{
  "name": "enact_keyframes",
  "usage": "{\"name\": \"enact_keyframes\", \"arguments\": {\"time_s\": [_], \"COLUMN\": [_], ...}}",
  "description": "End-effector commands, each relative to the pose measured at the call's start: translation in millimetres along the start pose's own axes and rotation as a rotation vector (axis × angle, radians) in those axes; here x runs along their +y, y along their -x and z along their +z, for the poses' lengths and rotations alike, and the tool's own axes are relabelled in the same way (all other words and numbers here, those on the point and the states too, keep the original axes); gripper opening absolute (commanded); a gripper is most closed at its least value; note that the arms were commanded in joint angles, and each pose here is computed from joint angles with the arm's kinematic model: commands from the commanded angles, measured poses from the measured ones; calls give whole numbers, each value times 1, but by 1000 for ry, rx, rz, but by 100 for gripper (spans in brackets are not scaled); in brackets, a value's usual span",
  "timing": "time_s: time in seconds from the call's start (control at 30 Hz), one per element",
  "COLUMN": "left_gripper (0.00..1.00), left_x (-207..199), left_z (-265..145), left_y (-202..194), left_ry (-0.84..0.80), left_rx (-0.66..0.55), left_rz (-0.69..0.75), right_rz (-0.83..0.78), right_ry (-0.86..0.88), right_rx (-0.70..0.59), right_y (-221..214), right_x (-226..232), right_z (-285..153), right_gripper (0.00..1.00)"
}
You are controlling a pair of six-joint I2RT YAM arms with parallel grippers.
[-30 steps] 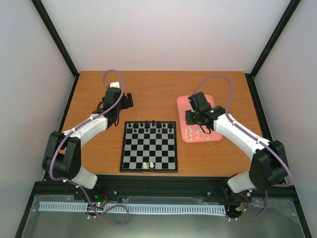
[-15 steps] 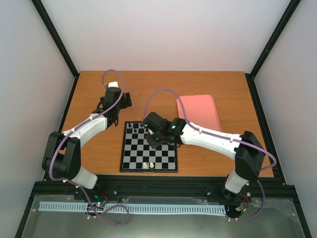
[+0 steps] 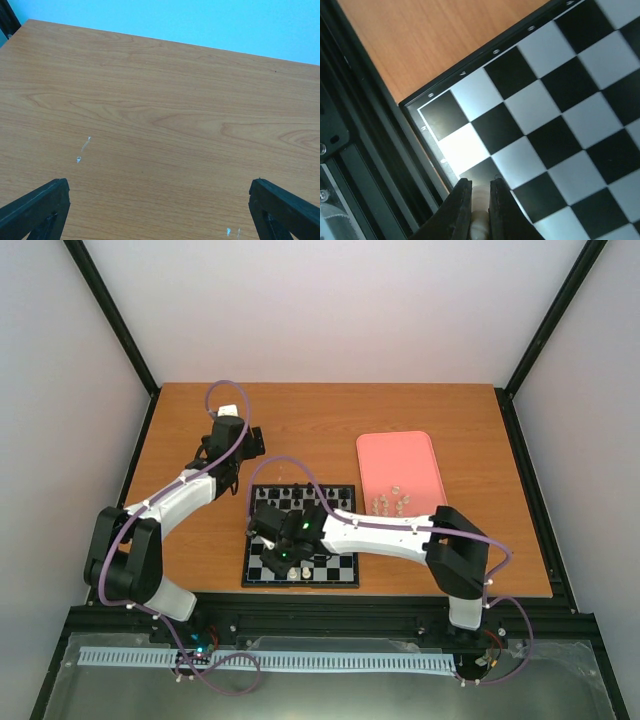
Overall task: Set up the chess pieces on the board
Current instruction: Place the chess piece on the chessboard.
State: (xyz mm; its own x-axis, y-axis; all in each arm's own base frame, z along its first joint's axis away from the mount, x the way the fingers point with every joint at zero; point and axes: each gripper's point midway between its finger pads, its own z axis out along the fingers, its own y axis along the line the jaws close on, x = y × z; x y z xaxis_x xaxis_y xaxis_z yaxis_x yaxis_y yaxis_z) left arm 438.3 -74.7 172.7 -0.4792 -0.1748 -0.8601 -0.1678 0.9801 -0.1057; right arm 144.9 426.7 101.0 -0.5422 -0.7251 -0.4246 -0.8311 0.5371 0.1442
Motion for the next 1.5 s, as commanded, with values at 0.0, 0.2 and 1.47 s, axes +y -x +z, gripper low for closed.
{"name": "enact_keyframes", "arguments": {"time_s": [0.0, 0.2, 1.47], "left_gripper": [100, 100, 100], "left_x": [-2, -2, -3], "left_z": [-8, -8, -10], "left_y": [15, 14, 14], "left_ry": [-11, -13, -23], "left_rx": [-36, -36, -44], "left_rz": [-13, -14, -11], "right_rz": [-43, -51, -51], "right_ry": [39, 39, 18], "right_rx": [10, 50, 119], "right_y": [4, -5, -32], "right_x": [20, 21, 12], "right_z": [6, 17, 45], "right_gripper": [5, 5, 6]}}
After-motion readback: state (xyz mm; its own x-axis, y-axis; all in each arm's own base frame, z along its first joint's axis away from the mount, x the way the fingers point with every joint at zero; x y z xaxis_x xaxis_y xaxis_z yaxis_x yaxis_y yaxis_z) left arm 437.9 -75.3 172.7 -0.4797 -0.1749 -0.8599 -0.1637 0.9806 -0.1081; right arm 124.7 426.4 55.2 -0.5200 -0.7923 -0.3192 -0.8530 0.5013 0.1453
